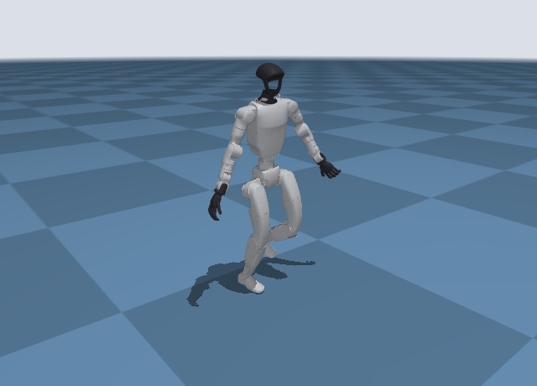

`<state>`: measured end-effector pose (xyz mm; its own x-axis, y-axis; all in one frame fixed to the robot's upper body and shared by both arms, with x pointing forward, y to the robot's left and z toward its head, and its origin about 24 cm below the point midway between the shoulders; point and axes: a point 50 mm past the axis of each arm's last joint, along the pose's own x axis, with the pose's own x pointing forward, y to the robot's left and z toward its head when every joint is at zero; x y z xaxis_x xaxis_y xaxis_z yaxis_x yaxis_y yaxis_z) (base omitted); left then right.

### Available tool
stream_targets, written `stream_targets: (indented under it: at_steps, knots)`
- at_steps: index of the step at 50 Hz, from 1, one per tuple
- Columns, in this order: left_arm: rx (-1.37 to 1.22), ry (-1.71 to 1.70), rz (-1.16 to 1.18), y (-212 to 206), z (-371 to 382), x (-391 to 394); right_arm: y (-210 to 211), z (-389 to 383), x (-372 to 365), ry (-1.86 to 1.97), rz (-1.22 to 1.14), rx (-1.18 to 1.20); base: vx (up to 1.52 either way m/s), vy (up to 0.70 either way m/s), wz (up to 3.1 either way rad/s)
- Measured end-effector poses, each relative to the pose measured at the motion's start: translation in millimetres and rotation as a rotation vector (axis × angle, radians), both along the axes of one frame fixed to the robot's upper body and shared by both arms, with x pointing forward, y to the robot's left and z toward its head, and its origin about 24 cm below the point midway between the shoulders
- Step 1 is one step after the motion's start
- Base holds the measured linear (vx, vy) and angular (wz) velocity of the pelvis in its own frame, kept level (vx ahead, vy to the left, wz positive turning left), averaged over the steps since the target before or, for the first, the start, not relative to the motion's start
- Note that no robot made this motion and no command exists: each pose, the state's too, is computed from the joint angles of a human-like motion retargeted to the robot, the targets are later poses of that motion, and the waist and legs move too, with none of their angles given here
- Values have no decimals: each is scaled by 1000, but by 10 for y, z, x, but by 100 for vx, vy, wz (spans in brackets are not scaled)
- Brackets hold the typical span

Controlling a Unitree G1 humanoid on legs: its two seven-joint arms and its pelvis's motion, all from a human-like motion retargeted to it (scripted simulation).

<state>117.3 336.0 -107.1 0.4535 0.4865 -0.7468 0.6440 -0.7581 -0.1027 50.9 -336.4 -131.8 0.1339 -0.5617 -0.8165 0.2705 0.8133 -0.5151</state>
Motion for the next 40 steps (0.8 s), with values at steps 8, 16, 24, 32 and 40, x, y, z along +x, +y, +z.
stream_targets:
  at_steps: [8, 16, 24, 32, 40]
  knots:
    - [339, 289, 986, 1283, 1479, -2976, 1537, 1573, 2968, -1010, 737, 29, 120, 6, -203]
    - [494, 142, 1496, 1190, 2518, -3776, 2133, 3311, 3436, -1570, 1036, 88, 126, 31, -40]
    - [416, 268, 877, 1430, 1318, -2437, 1765, 2145, 3198, -1271, 708, 149, 103, 35, 118]
    - [11, -481, -75, 19, 622, 1063, 856, -114, 807, -192, 233, 65, 102, 5, 172]
    - [-378, -1126, -690, -1695, 2372, 2621, -1, 101, -1478, 399, -108, 64, 113, -37, 120]
